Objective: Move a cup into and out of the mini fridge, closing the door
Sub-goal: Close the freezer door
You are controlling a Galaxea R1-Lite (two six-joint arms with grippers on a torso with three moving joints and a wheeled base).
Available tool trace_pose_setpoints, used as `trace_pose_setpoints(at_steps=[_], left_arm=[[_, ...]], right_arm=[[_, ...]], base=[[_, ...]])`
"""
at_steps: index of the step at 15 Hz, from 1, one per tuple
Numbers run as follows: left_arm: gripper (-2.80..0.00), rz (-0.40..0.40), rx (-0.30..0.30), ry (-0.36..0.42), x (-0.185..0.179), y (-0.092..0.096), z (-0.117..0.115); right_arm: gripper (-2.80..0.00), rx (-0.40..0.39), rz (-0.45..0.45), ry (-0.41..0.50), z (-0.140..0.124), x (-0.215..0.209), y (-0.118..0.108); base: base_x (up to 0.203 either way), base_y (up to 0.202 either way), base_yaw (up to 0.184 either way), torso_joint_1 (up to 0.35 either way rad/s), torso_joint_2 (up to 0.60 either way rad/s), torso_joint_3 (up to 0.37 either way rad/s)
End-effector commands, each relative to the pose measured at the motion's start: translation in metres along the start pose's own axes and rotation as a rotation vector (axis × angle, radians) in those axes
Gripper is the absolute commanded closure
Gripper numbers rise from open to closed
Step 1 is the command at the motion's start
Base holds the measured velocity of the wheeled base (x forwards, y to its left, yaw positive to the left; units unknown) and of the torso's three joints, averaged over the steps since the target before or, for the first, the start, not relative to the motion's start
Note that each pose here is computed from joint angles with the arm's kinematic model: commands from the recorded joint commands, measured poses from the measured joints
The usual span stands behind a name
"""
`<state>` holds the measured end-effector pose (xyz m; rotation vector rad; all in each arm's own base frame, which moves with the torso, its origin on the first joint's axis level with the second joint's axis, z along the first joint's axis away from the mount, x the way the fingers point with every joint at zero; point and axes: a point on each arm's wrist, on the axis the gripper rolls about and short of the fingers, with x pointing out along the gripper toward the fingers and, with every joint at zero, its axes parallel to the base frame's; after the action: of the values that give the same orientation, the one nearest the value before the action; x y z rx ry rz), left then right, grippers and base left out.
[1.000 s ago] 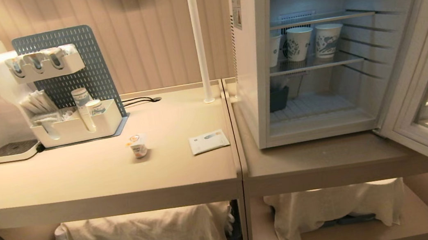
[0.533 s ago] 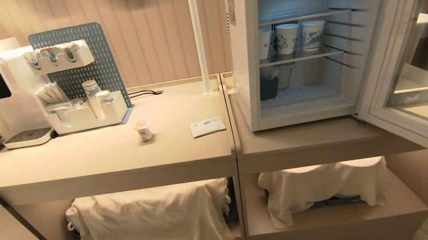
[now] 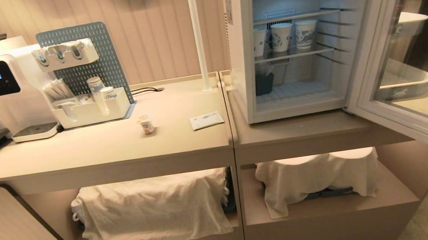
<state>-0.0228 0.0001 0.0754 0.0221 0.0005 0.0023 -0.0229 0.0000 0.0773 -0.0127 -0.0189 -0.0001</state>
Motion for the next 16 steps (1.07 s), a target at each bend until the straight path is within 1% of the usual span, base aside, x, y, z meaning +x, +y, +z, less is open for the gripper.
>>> trace_pose_setpoints(at_steps=[1, 6, 8, 11, 13, 16], left_arm=[[0.00, 0.000, 0.000, 0.001, 0.0000, 0.0000, -0.0001], [0.00, -0.001, 0.010, 0.001, 0.0000, 0.0000, -0.0001], [0.00, 0.001, -0.006, 0.001, 0.0000, 0.0000, -0.0001], [0.00, -0.001, 0.001, 0.001, 0.0000, 0.0000, -0.0001], [0.00, -0.001, -0.001, 0.001, 0.0000, 0.0000, -0.0001], [0.00, -0.001, -0.001, 0.002, 0.0000, 0.0000, -0.0001]], right_arm=[[0.00, 0.000, 0.000, 0.011, -0.0029, 0.0009, 0.0000], [0.00, -0.015, 0.002, 0.014, -0.0032, 0.0009, 0.0001], [0.00, -0.015, 0.000, 0.014, -0.0032, 0.0009, 0.0000], [0.00, -0.015, 0.000, 0.013, -0.0030, 0.0009, 0.0000], [0.00, -0.015, 0.000, 0.014, -0.0032, 0.0009, 0.0000], [0.00, -0.020, 0.003, 0.013, -0.0031, 0.0009, 0.0001]], base=[[0.000, 0.000, 0.000, 0.000, 0.00, 0.000], [0.000, 0.000, 0.000, 0.000, 0.00, 0.000], [0.000, 0.000, 0.000, 0.000, 0.00, 0.000], [0.000, 0.000, 0.000, 0.000, 0.00, 0.000], [-0.001, -0.141, -0.004, 0.004, 0.00, 0.002], [0.000, -0.199, -0.001, 0.004, 0.00, 0.002]])
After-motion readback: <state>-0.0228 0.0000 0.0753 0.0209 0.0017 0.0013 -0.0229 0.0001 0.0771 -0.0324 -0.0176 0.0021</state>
